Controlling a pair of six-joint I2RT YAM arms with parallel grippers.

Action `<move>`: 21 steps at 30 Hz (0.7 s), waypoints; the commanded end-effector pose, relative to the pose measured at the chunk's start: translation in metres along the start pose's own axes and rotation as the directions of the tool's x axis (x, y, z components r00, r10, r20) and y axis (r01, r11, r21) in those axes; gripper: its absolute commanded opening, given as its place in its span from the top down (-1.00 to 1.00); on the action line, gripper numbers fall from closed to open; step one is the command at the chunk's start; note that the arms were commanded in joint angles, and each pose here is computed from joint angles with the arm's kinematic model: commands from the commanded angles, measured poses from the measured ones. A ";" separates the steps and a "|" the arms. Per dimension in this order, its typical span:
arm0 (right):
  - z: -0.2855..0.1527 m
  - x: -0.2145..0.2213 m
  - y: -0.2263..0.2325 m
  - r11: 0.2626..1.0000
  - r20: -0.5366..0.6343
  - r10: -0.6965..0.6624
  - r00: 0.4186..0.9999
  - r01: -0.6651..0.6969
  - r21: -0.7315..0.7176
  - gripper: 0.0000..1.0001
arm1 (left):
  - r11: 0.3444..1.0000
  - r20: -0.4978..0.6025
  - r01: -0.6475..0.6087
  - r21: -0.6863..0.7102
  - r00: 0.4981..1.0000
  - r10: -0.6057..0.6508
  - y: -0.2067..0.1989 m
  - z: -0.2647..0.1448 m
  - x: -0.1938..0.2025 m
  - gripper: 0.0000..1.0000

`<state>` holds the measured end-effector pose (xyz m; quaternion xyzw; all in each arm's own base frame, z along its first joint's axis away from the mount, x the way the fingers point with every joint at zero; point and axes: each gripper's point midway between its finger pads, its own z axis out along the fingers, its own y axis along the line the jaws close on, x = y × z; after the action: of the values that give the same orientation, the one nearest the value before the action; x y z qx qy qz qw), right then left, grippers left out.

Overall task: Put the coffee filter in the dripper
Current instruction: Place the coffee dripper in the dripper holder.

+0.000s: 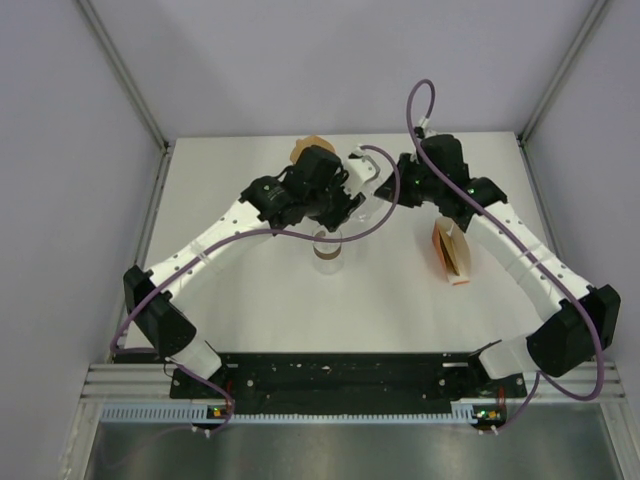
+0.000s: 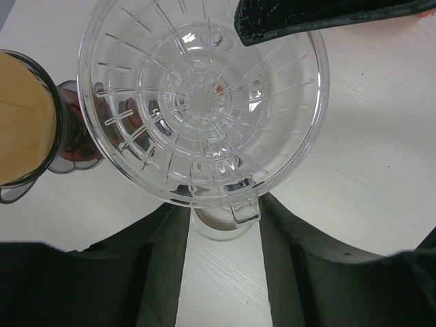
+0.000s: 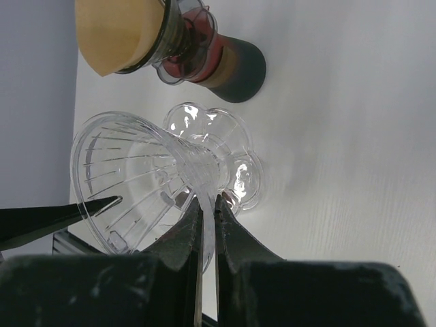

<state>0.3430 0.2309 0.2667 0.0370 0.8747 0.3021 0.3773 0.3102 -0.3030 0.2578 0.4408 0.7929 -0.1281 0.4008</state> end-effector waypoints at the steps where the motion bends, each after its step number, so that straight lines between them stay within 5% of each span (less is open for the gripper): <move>1: -0.008 -0.015 0.045 0.983 0.036 0.019 0.999 -0.012 -0.183 1.00 | 1.000 0.086 -0.016 -0.013 0.996 0.017 0.003 0.008 -0.023 0.13; 8: -0.005 -0.013 0.048 0.979 0.023 0.025 0.999 -0.020 -0.201 1.00 | 0.999 0.076 0.001 0.042 0.997 -0.005 -0.007 0.011 -0.016 1.00; 12: -0.005 -0.009 0.048 0.978 0.011 0.006 1.000 -0.003 -0.208 0.96 | 0.998 0.080 0.032 0.060 0.996 -0.037 -0.001 0.006 -0.013 1.00; 16: -0.008 -0.008 0.049 0.975 0.009 -0.039 0.999 0.040 -0.217 0.35 | 0.995 0.082 0.066 0.074 0.994 -0.072 0.012 -0.005 -0.009 1.00; 21: -0.016 -0.013 0.059 0.961 0.014 -0.112 0.994 0.112 -0.252 -0.07 | 0.989 0.081 0.093 0.117 0.991 -0.103 0.020 -0.024 -0.001 1.00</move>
<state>0.3369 0.2513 0.2733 0.0023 0.8638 0.3509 0.3616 0.3230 -0.2832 0.2458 0.4169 0.8102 -0.1670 0.3768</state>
